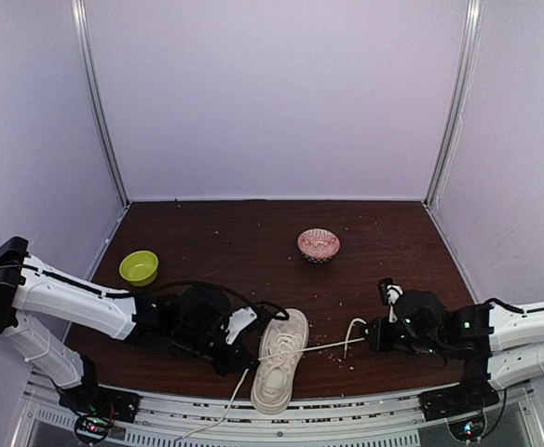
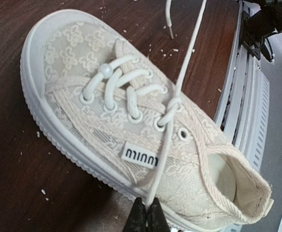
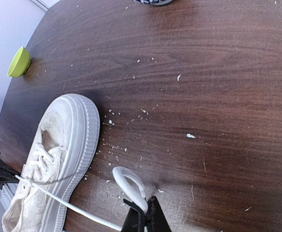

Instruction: Tie the shoes

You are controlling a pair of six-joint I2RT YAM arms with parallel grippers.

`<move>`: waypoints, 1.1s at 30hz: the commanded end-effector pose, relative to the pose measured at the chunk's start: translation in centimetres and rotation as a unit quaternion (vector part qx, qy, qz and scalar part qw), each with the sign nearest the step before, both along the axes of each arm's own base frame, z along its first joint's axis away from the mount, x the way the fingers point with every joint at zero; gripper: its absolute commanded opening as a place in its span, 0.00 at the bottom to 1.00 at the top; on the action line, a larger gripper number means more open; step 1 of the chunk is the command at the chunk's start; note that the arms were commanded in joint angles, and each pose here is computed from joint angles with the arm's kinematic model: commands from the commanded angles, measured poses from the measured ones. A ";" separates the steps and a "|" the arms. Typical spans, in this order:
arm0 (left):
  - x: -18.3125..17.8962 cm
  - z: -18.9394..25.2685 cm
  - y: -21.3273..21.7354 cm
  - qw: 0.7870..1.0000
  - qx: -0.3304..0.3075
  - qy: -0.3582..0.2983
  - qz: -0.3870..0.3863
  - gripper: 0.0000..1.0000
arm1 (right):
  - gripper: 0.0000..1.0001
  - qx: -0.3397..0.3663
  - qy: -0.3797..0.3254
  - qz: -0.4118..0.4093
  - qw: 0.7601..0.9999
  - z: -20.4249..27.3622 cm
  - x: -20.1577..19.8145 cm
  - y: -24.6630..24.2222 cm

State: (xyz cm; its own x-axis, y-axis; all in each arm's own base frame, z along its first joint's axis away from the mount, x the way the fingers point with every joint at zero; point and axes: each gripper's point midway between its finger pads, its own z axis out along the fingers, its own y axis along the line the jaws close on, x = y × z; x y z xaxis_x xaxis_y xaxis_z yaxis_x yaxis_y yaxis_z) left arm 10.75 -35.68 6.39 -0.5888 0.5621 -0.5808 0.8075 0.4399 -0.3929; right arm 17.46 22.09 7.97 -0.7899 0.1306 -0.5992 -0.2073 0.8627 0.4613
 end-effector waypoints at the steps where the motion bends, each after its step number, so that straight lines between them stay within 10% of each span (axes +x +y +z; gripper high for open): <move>1: 1.2 2.7 -2.6 0.999 -0.039 -0.021 -0.001 0.00 | 0.00 -0.031 -0.050 -0.042 0.997 2.3 2.0 -1.6; 17: 3.5 7.2 -5.7 0.990 -0.108 -0.087 -0.005 0.00 | 0.00 0.088 -0.113 0.150 0.978 12.9 5.6 15.1; 25: 3.4 7.1 -5.1 0.991 -0.111 -0.080 0.009 0.00 | 0.57 0.043 -0.087 0.165 0.981 9.2 4.6 14.6; 33: 3.4 6.9 -5.4 0.991 -0.116 -0.059 0.014 0.00 | 0.65 0.054 -0.137 0.176 0.973 8.0 2.2 9.7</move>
